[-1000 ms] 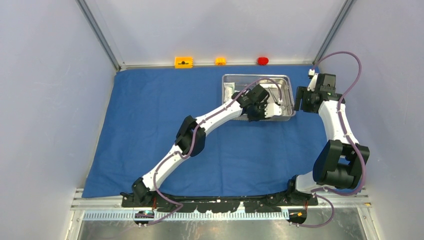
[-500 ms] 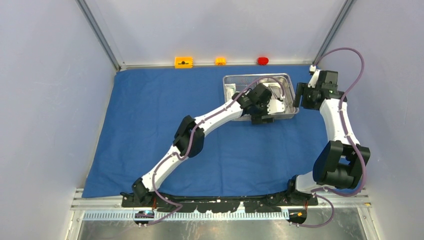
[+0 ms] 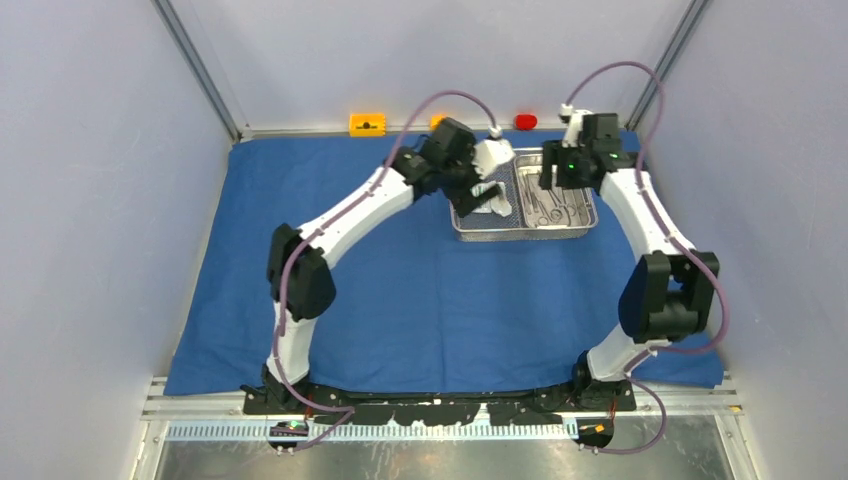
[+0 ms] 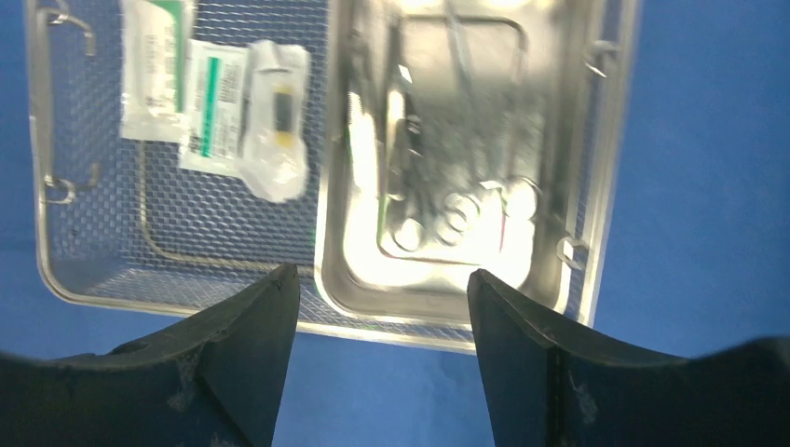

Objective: Open and lay out the surgical kit
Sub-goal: Move the container from the surgical kit, then pick up the medical item from the container.

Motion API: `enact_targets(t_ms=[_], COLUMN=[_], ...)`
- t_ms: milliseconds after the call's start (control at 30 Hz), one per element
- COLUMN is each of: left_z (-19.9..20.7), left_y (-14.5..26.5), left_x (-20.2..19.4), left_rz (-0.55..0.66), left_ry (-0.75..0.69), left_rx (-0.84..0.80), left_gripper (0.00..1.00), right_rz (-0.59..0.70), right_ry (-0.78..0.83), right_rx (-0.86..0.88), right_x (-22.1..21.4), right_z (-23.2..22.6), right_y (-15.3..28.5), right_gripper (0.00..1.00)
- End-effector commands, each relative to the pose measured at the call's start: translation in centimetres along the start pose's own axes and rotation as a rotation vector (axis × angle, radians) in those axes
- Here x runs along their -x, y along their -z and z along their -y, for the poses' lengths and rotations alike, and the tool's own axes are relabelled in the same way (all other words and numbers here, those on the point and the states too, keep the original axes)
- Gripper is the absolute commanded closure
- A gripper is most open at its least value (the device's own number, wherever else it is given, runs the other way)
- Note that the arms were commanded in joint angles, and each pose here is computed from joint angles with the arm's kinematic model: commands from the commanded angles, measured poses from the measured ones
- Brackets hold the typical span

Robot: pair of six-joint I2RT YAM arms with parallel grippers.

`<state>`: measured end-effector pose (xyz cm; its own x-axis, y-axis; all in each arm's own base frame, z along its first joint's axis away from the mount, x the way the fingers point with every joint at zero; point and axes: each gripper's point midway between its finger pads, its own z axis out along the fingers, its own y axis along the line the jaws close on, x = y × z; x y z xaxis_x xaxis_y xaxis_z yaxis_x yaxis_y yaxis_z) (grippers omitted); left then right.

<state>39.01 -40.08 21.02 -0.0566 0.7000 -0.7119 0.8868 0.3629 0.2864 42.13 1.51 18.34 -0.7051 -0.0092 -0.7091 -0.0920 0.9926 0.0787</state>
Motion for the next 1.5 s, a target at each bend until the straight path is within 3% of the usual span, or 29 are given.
enact_targets(t_ms=[0, 267, 433, 1100, 1267, 1467], left_z=[-3.5, -5.6, -6.0, -4.9, -4.7, -4.7], left_y=[4.4, 8.8, 9.8, 9.7, 9.9, 10.2], left_x=[-2.1, -5.4, -6.4, -6.6, -6.8, -7.2], left_rz=[0.023, 0.015, 0.014, 0.03, 0.03, 0.027], left_ry=[0.224, 0.321, 0.337, 0.366, 0.364, 0.358], left_rx=[0.045, 0.121, 0.141, 0.099, 0.099, 0.111], left_gripper=[0.01, 0.02, 0.02, 0.05, 0.06, 0.06], right_rz=[0.078, -0.031, -0.112, -0.287, -0.302, -0.278], right_ry=[0.108, 0.218, 0.22, 0.206, 0.203, 0.202], right_rx=[0.048, 0.064, -0.005, -0.024, -0.012, -0.002], right_x=[4.1, 3.0, 1.2, -4.4, -4.7, -3.4], right_z=[-5.1, -10.3, -9.8, -9.0, -9.2, -9.5], right_y=[-2.5, -9.3, -12.6, -16.9, -17.2, -16.3], right_gripper=[0.3, 0.35, 0.39, 0.44, 0.52, 0.69])
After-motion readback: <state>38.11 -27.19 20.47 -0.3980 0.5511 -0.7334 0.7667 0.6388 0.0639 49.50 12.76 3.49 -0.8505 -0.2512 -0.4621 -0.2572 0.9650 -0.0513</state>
